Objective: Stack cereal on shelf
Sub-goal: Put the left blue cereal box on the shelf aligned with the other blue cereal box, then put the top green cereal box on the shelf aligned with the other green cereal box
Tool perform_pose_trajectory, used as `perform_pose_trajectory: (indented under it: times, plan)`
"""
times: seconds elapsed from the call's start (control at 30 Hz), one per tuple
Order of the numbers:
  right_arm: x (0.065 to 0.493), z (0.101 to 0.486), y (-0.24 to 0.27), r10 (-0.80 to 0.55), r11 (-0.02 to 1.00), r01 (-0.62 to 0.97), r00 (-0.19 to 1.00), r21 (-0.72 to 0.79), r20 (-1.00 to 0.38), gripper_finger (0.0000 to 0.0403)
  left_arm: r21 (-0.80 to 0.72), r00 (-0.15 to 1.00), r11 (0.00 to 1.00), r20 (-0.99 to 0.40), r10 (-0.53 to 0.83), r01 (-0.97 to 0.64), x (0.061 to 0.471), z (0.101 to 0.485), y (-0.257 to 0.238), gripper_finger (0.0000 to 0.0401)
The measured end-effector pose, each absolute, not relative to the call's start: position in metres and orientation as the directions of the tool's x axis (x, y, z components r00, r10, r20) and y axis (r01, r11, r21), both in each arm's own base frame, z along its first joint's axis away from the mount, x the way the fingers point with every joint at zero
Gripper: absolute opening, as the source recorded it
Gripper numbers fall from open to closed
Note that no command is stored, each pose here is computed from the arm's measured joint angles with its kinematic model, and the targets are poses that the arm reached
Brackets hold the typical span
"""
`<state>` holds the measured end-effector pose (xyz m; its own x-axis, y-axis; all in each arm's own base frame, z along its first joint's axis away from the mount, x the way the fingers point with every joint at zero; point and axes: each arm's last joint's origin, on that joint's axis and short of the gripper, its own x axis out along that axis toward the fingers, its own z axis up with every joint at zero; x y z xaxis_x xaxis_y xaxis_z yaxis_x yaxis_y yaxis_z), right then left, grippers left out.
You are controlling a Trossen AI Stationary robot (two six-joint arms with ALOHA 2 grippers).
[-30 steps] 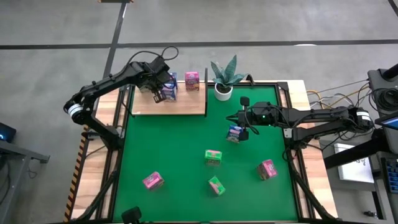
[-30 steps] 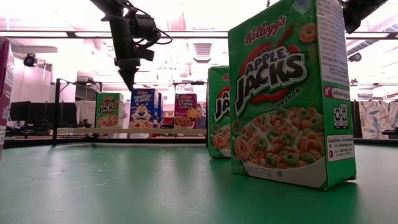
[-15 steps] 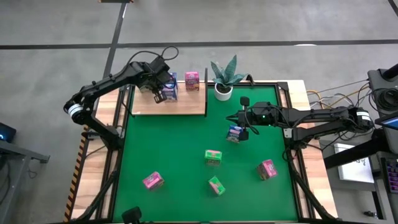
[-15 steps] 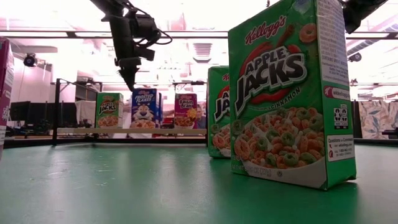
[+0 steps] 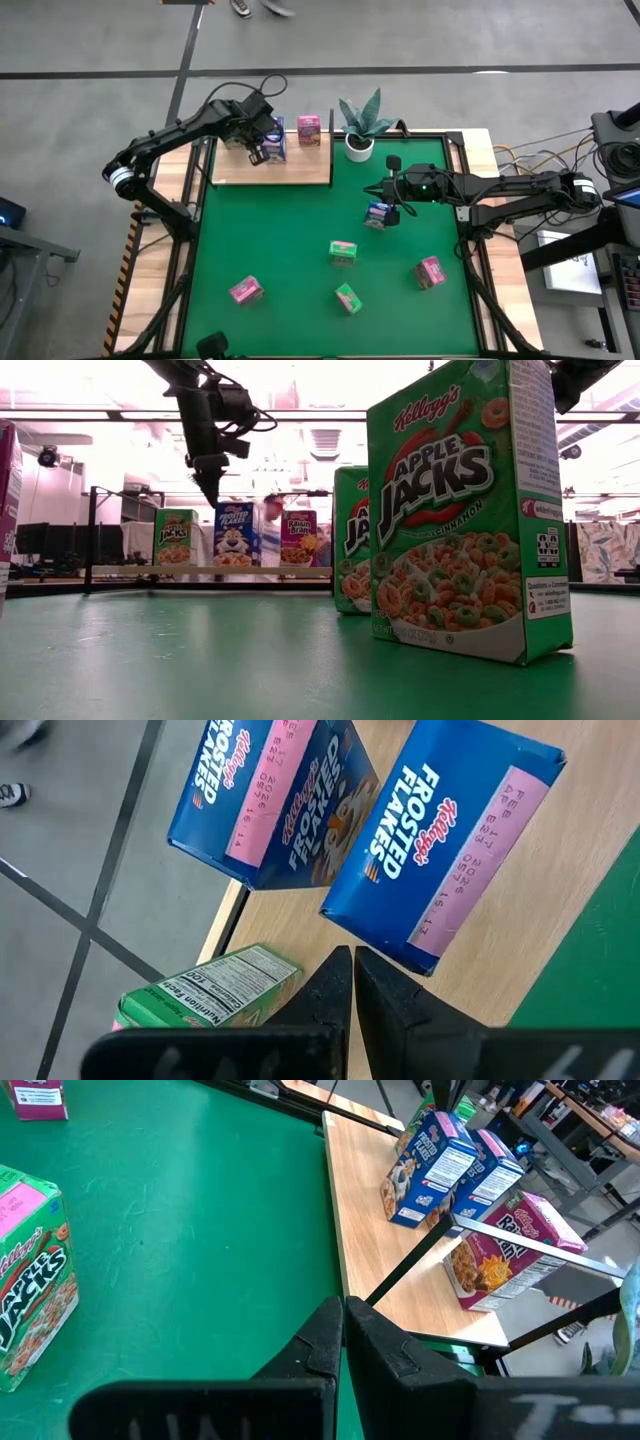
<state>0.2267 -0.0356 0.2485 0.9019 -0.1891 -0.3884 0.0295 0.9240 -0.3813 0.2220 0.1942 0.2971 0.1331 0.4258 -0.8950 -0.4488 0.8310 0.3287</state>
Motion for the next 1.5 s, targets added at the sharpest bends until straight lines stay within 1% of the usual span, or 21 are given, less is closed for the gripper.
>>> perform_pose_trajectory:
  times: [0.23, 0.33, 0.4, 0.5, 0.6, 0.73, 0.9, 1.0, 1.17, 1.33, 1.5]
  plan:
    - [0.227, 0.248, -0.036, -0.189, 0.924, 0.029, 0.902, -0.381, -0.389, 0.0009, 0.357, 0.062, 0.813, -0.901, 0.43, -0.46, 0.218, 0.302, 0.191, 0.0]
    - [0.227, 0.248, -0.036, -0.189, 0.924, 0.03, 0.902, -0.381, -0.388, 0.0009, 0.351, 0.061, 0.808, -0.902, 0.428, -0.473, 0.216, 0.308, 0.188, 0.0]
    - [0.227, 0.248, -0.036, -0.189, 0.924, 0.03, 0.902, -0.38, -0.388, 0.0009, 0.352, 0.088, 0.807, -0.893, 0.442, -0.474, 0.216, 0.315, 0.182, 0.0]
    - [0.227, 0.249, -0.036, -0.189, 0.931, 0.042, 0.905, -0.362, -0.381, 0.0009, 0.333, 0.188, 0.818, -0.867, 0.461, -0.469, 0.218, 0.325, 0.166, 0.0]
    - [0.227, 0.25, -0.036, -0.188, 0.944, 0.061, 0.907, -0.324, -0.376, 0.0009, 0.284, 0.335, 0.844, -0.824, 0.458, -0.456, 0.221, 0.335, 0.142, 0.0]
    - [0.228, 0.252, -0.035, -0.174, 0.967, 0.091, 0.919, -0.239, -0.355, 0.0009, 0.258, 0.526, 0.881, -0.723, 0.448, -0.396, 0.226, 0.341, 0.103, 0.0]
    - [0.231, 0.254, -0.023, -0.088, 0.989, 0.044, 0.941, -0.142, -0.327, 0.0009, 0.231, 0.729, 0.926, -0.57, 0.378, -0.3, 0.229, 0.337, 0.059, 0.0]
    - [0.233, 0.259, -0.012, -0.043, 0.996, 0.016, 0.946, -0.089, -0.321, 0.0009, 0.23, 0.821, 0.944, -0.472, 0.321, -0.236, 0.23, 0.333, 0.038, 0.0]
    - [0.239, 0.274, 0.011, 0.045, 0.998, -0.057, 0.955, -0.035, -0.292, 0.0009, 0.251, 0.893, 0.956, -0.378, 0.243, -0.154, 0.227, 0.324, 0.014, 0.0]
    - [0.249, 0.285, 0.033, 0.125, 0.992, -0.127, 0.953, 0.012, -0.277, 0.0009, 0.284, 0.903, 0.943, -0.336, 0.266, -0.172, 0.224, 0.316, 0.006, 0.0]
    - [0.26, 0.286, 0.051, 0.182, 0.983, -0.176, 0.937, 0.047, -0.298, 0.0009, 0.285, 0.907, 0.942, -0.324, 0.269, -0.177, 0.218, 0.31, 0.006, 0.0]
